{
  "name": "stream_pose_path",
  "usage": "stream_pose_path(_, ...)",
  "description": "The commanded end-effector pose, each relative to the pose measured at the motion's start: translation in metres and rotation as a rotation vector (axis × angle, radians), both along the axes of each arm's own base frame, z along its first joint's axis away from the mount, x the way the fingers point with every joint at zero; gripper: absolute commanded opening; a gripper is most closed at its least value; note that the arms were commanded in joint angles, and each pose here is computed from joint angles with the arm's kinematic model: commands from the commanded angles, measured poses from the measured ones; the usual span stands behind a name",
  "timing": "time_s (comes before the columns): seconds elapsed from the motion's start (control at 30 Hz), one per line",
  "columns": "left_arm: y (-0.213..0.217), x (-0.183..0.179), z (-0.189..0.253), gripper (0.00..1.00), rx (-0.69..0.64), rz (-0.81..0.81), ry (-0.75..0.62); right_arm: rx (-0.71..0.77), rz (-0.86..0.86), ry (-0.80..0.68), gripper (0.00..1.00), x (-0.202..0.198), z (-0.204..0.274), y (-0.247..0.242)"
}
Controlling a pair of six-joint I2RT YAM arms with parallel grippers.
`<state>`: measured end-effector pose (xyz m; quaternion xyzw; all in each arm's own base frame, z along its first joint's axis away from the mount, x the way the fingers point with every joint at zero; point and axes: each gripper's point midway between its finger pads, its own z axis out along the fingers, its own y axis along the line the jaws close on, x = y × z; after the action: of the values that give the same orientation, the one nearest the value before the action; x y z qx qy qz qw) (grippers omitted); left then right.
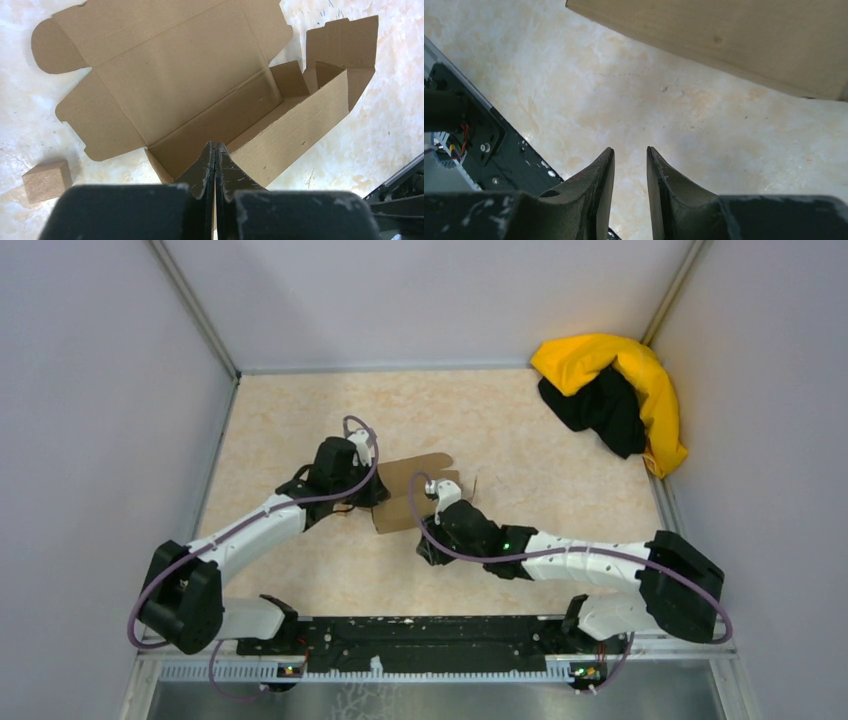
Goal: Fold the paper box
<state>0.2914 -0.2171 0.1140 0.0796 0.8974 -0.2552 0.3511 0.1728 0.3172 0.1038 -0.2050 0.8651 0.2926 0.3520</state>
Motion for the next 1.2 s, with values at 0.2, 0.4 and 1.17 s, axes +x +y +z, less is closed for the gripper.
stream_pose_path(0.2,-0.011,-0.017,-0.002,0.00,0.037,-0.007,-0.007,0.134,-0.066,0.046,0.27,-0.025,-0.033,0.017)
stream_pose_path(0.4,-0.025,-0.034,-0.004,0.00,0.049,-0.032,-0.019,0.163,-0.207,0.084,0.23,-0.038,-0.061,-0.008)
stream_pose_path(1.17,-0.072,-0.060,-0.003,0.00,0.115,-0.086,-0.056,0.631,-0.677,0.215,0.09,-0.005,-0.078,-0.046)
